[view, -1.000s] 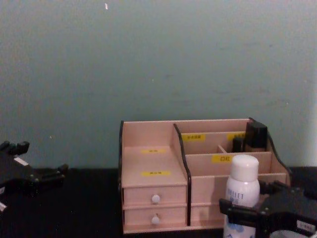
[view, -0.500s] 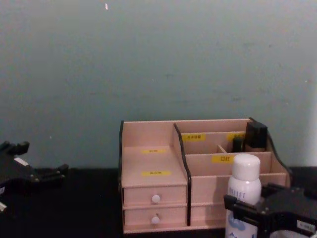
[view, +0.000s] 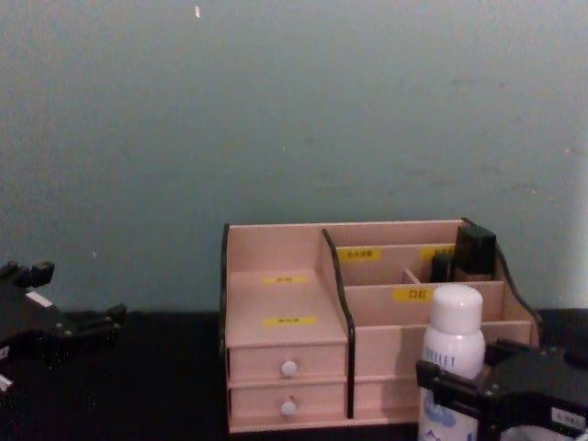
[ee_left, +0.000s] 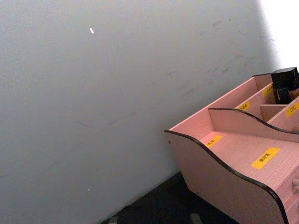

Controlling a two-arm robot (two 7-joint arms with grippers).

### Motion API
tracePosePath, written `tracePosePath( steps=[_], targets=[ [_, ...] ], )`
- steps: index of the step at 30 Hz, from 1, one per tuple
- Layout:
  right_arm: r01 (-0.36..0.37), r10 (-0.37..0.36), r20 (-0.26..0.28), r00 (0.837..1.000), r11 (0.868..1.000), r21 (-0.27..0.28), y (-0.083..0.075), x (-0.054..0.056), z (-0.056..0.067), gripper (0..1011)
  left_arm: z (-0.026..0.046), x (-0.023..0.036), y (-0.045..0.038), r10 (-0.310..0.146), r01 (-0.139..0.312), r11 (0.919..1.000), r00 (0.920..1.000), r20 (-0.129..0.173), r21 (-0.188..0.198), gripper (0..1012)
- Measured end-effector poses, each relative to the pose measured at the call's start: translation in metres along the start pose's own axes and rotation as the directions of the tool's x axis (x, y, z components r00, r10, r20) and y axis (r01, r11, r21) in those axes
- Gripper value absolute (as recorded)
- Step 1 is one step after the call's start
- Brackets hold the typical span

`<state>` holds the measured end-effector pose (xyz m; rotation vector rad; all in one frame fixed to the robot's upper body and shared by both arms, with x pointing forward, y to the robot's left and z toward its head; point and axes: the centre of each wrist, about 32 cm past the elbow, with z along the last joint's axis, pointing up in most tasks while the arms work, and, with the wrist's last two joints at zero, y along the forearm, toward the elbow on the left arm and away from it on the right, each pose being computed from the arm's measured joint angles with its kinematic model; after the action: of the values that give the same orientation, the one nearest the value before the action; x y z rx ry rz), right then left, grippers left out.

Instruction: Pick up the facial cleanser and watermelon frost from the table and place them into the tiered storage box.

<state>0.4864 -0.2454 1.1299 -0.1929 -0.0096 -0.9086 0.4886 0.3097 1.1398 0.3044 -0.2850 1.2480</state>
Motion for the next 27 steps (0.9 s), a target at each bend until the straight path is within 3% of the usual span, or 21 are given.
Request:
tracePosePath(
  steps=[10, 17, 27],
  targets=[
    [-0.025, 0.027, -0.04, 0.999, 0.999, 0.027, -0.008, 0.003, 0.017, 589, 0.0, 0.0, 0.0, 0.0, 0.0, 1.0, 1.0, 0.0, 0.0, 1001],
    [-0.027, 0.033, -0.077, 0.997, 0.997, 0.078, -0.01, 0.009, 0.045, 589, 0.0, 0.0, 0.0, 0.0, 0.0, 1.0, 1.0, 0.0, 0.0, 1001],
    [0.002, 0.007, -0.054, 0.998, 0.988, 0.153, 0.007, 0.02, 0.076, 589, 0.0, 0.0, 0.0, 0.0, 0.0, 1.0, 1.0, 0.0, 0.0, 1001]
  ],
)
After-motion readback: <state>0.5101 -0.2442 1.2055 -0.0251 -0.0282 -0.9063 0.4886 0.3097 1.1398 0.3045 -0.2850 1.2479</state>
